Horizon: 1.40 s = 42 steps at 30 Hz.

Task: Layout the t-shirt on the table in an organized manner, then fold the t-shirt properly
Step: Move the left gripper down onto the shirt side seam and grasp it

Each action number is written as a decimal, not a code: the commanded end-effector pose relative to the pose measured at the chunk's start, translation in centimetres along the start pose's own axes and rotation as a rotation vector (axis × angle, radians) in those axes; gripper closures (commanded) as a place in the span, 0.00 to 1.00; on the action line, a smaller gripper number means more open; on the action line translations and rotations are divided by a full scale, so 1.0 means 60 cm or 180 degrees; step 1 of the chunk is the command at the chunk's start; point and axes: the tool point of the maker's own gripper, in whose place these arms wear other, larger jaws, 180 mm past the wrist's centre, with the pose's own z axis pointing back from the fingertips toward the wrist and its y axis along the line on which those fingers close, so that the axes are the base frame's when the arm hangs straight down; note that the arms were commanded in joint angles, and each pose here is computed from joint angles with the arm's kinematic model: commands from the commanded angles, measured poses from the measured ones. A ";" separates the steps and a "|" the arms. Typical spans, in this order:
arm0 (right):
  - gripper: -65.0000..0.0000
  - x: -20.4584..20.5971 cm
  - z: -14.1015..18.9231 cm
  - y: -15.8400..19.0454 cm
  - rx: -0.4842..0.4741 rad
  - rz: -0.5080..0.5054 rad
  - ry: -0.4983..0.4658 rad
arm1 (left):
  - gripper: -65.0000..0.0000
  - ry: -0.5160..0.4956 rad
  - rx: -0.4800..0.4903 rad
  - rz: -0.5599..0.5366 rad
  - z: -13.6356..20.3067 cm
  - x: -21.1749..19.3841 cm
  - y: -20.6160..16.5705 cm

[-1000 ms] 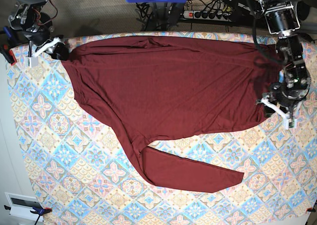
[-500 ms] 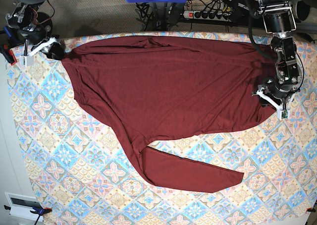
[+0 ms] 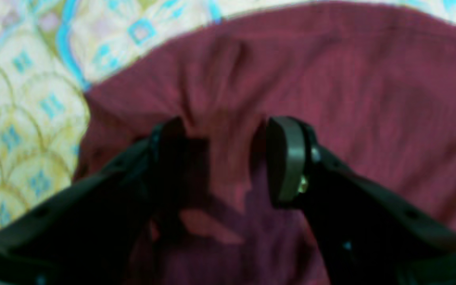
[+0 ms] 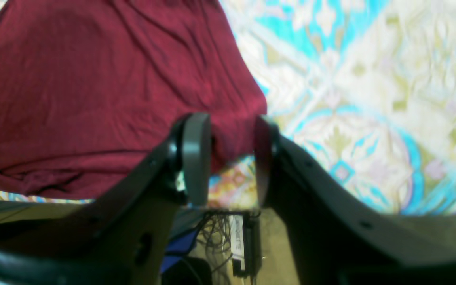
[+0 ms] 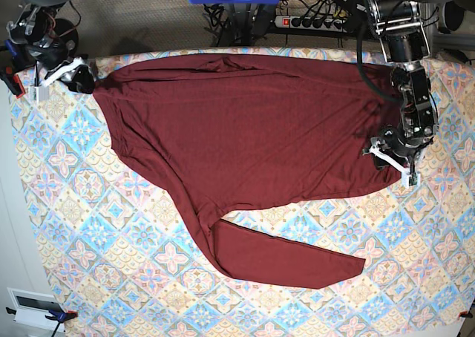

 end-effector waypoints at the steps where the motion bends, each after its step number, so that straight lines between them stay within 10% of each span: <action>1: 0.73 0.021 0.009 0.002 0.0026 0.0080 -0.0114 | 0.51 -0.0101 0.0036 -0.0009 0.003 0.030 0.008; 30: 0.73 0.062 0.022 0.039 0.0077 0.0408 -0.0283 | 0.58 -0.0348 0.0221 0.0326 0.023 0.060 0.067; 42: 0.73 0.060 0.023 0.043 0.0118 0.0487 -0.0272 | 1.00 -0.0756 0.0270 0.0470 0.025 0.112 0.084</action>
